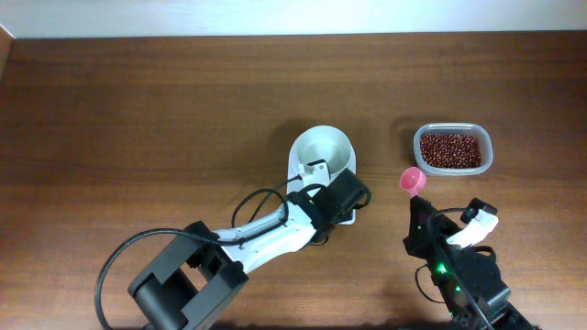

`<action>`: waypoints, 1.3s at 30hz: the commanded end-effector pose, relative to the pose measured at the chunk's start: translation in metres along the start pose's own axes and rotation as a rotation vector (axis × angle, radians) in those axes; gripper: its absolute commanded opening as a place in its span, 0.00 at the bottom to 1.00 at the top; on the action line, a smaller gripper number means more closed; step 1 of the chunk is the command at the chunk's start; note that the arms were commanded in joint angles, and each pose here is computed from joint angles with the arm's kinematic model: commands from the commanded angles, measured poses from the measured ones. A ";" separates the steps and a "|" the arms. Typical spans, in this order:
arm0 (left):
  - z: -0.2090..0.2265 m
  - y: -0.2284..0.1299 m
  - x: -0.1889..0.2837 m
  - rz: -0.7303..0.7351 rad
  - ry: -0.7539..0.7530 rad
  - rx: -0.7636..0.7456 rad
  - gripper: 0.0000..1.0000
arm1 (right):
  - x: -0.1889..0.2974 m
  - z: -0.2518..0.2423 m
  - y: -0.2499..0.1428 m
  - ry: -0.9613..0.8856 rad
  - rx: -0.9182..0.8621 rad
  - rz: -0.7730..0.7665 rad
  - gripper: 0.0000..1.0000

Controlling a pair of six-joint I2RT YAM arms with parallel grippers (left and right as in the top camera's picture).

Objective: Scoop and weigh 50g on scale

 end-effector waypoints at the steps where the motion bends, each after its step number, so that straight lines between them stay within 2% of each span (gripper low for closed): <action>1: 0.006 -0.004 -0.009 0.014 0.036 0.011 0.00 | 0.001 0.000 0.004 0.000 0.002 -0.020 0.04; 8: 0.002 -0.005 -0.007 0.030 0.008 0.014 0.00 | 0.001 0.000 0.004 0.000 0.002 -0.018 0.04; 12: -0.020 -0.005 0.024 0.087 -0.154 -0.111 0.00 | 0.001 0.000 0.004 -0.001 0.002 -0.021 0.04; 16: -0.019 -0.004 0.052 0.090 -0.178 -0.137 0.00 | 0.001 0.000 0.004 -0.004 0.003 -0.024 0.04; 19: -0.016 0.003 0.080 0.059 -0.207 -0.224 0.00 | 0.003 -0.017 0.014 -0.111 0.018 -0.107 0.04; 21: -0.014 0.009 0.105 0.014 -0.237 -0.340 0.00 | 0.004 -0.023 0.020 -0.159 0.024 -0.159 0.04; 24: 0.001 0.023 0.121 -0.081 -0.163 -0.383 0.00 | 0.005 -0.027 0.023 -0.184 0.029 -0.182 0.04; 27: 0.015 0.031 0.122 -0.131 -0.066 -0.383 0.01 | 0.003 -0.038 0.020 -0.244 0.052 -0.165 0.04; 30: 0.016 0.030 0.121 -0.125 -0.062 -0.385 0.10 | -0.004 -0.032 0.016 -0.240 0.160 -0.083 0.04; 36: 0.016 0.029 0.121 -0.124 -0.063 -0.385 0.16 | -0.002 -0.016 0.034 -0.324 0.264 0.076 0.04; 39: 0.015 0.029 0.121 -0.123 -0.065 -0.385 0.28 | -0.002 -0.001 0.032 -0.272 0.249 0.187 0.04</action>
Point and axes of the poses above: each gripper's point midway between its finger pads, its own x axis back along the fingers, its own z axis along the line the jaws close on, y = z × x, the point moved 4 cm from there along x, back along the fingers, and after that the axes turned 5 degrees about -x, right-handed, at the moved point
